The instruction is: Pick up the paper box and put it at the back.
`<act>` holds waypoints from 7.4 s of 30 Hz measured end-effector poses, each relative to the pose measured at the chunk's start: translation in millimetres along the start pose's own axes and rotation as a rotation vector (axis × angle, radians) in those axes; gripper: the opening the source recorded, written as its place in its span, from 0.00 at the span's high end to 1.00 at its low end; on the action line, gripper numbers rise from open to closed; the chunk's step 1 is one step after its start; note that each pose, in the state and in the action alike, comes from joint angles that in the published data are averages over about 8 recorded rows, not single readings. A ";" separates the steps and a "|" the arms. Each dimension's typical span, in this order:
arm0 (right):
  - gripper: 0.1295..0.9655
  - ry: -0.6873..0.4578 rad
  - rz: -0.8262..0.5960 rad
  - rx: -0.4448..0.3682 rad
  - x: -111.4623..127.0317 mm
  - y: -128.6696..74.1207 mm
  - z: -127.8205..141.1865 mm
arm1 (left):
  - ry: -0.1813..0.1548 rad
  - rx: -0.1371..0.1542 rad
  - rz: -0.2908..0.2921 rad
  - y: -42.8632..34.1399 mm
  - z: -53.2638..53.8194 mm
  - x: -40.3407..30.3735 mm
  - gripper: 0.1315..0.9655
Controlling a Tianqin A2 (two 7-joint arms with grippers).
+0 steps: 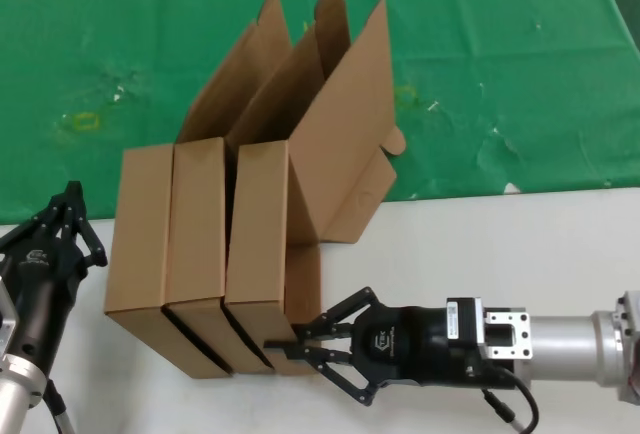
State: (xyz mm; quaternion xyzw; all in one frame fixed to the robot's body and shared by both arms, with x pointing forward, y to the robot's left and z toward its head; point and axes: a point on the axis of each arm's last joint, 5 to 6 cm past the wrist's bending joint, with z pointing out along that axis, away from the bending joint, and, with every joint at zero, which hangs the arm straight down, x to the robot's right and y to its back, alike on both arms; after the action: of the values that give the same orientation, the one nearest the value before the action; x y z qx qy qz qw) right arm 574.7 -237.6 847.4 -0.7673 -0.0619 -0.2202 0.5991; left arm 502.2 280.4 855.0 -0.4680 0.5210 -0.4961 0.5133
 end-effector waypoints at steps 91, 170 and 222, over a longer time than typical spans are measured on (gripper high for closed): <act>0.98 0.207 -0.335 -1.305 271.8 -104.0 -56.0 | 0.000 0.000 0.000 0.0 0.0 0.0 0.98; 0.84 0.179 -0.390 -1.282 278.1 -105.2 -78.5 | 0.000 0.000 0.000 0.0 0.0 0.0 0.98; 0.00 0.192 -0.391 -1.244 273.0 -96.3 -68.7 | 0.000 0.000 0.000 0.0 0.0 0.0 0.34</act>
State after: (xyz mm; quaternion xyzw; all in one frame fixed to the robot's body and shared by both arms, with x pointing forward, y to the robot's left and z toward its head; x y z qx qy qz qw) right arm 766.4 -322.3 1058.5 -0.9220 -0.0076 -0.3872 -0.0041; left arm 502.2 280.4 855.0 -0.4679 0.5210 -0.4961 0.5133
